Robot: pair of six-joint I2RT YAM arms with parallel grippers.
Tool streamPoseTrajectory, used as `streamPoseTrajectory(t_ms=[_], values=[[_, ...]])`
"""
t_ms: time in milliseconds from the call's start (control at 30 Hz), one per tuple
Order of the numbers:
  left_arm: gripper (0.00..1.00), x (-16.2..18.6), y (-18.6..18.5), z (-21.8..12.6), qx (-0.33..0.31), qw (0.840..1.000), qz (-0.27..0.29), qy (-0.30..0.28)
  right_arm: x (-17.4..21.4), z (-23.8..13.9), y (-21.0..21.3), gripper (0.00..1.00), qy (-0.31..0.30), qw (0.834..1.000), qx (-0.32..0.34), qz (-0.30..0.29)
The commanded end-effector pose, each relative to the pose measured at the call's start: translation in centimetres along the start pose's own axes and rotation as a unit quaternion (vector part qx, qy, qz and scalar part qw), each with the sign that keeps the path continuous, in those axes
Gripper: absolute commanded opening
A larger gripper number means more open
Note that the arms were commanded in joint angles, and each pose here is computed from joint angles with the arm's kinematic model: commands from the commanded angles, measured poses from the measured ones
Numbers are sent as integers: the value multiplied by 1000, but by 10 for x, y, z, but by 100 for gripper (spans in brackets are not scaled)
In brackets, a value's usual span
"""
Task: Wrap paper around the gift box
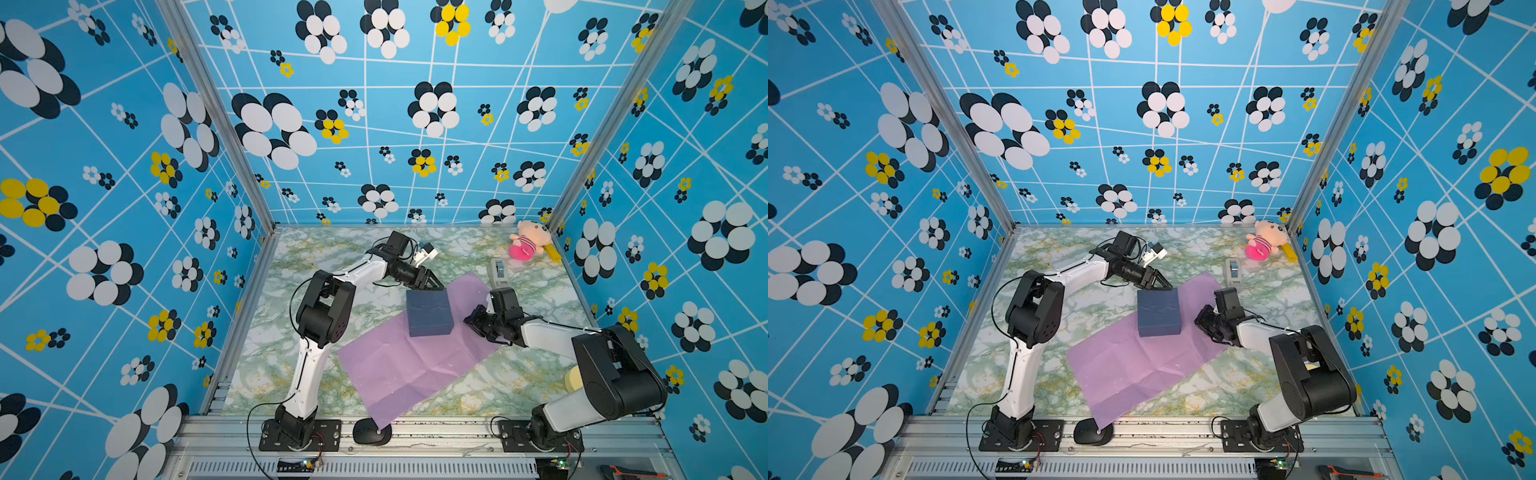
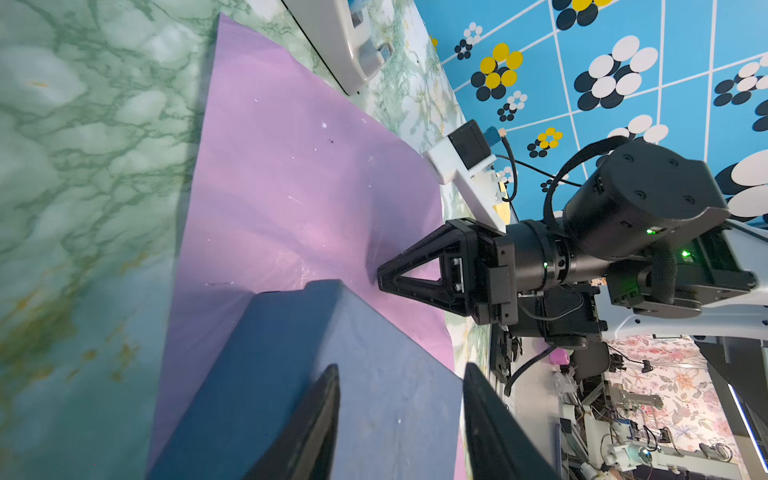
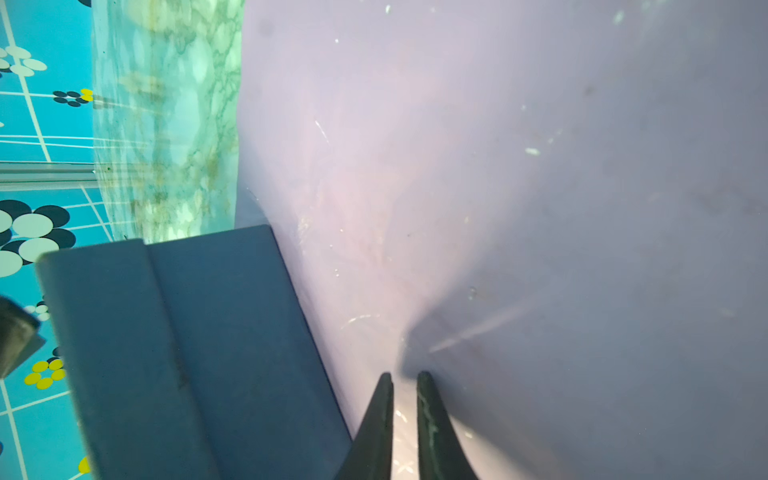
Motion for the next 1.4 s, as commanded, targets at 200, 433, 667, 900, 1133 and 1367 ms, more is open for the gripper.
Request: streamPoseTrajectory(t_ms=[200,433,667,900,1133,1367], values=[[51,-8,-7,-36,-89,995,-30,-41,0,-32,-9,46,-29,998,49,-26],[51,37,-25,-105,-271,945,-163,-88,3,-86,37,64,-37,989,22,-140],[52,150,-78,-139,-319,863,-365,-141,61,-106,61,64,9,959,-9,-283],[54,251,-104,-163,-390,757,-499,-160,139,-100,78,65,78,920,-52,-381],[52,299,-111,-143,-333,735,-569,-160,182,-63,54,58,134,907,-24,-398],[53,318,-111,-136,-330,732,-583,-126,185,-49,25,50,137,916,5,-376]])
Point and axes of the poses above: each gripper's point midway between its finger pads, its own z axis out along the fingers, its own y axis along the line the jaws close on, x = y × z, the point moved 4 cm from there along -z, back along the fingers, and after that the axes turned 13 degrees about z, right-handed, at the moved point
